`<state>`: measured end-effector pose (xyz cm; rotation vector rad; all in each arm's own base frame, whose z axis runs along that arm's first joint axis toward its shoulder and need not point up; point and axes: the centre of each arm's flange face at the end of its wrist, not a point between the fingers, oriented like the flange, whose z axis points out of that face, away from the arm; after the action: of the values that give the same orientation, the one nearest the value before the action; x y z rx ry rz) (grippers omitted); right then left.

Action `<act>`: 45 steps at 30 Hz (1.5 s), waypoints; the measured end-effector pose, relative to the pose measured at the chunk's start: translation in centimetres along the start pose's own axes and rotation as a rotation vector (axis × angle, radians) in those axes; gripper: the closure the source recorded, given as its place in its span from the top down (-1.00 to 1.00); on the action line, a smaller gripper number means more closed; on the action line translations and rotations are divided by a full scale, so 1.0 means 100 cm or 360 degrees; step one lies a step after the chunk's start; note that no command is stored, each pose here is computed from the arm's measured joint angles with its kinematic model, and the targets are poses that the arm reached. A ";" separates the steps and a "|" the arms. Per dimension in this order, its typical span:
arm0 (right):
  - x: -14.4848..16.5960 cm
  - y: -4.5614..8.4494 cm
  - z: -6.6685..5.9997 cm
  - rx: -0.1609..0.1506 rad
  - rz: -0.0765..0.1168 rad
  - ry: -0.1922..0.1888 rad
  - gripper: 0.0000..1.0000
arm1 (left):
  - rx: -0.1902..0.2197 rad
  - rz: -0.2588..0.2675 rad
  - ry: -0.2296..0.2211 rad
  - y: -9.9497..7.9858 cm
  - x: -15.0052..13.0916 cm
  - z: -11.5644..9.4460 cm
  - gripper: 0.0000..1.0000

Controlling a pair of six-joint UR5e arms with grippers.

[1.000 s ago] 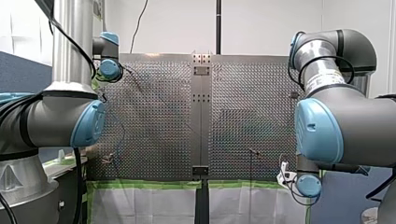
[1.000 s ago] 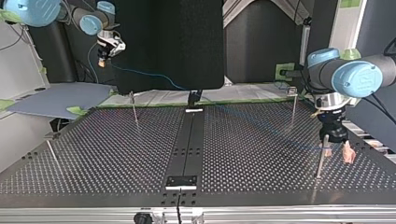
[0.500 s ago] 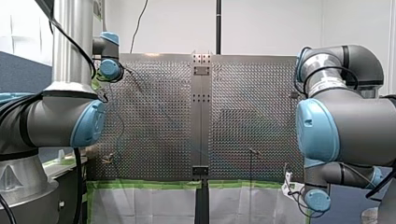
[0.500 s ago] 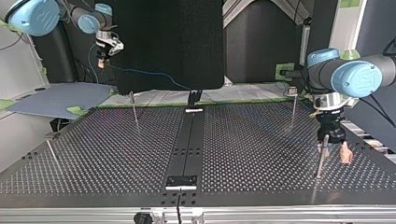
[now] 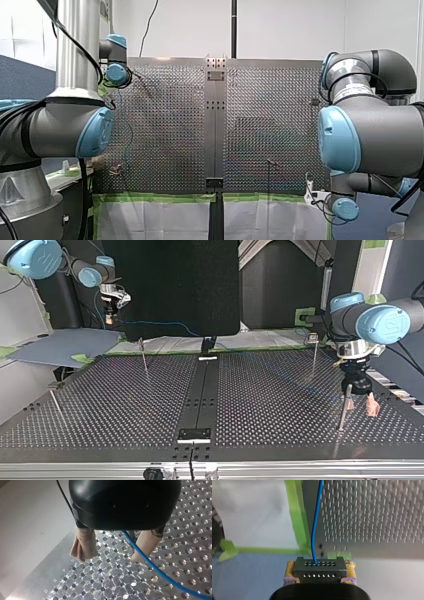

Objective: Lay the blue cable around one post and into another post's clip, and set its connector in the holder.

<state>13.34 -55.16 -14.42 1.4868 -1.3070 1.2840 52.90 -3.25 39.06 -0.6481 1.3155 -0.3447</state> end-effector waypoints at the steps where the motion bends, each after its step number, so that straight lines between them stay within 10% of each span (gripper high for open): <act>1: 0.001 -0.004 0.002 0.0023 -0.0014 -0.0001 -1.00 | 0.0000 0.0001 0.0000 0.000 0.000 0.000 1.00; 11: 0.014 -0.039 0.028 0.0244 -0.0168 0.0000 -1.00 | 0.0003 0.0016 0.0000 0.000 0.000 0.000 1.00; 30: 0.058 0.014 0.080 0.0368 -0.0407 0.0042 -1.00 | 0.0007 0.0013 0.0009 -0.003 0.002 -0.001 1.00; 45: 0.051 -0.005 0.066 0.0628 -0.0535 -0.0075 -1.00 | 0.0007 0.0009 0.0006 -0.003 0.002 -0.001 1.00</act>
<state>15.00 -62.43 -10.76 1.9233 -0.8090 1.3341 52.86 -3.67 39.06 -0.6399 1.3197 -0.3443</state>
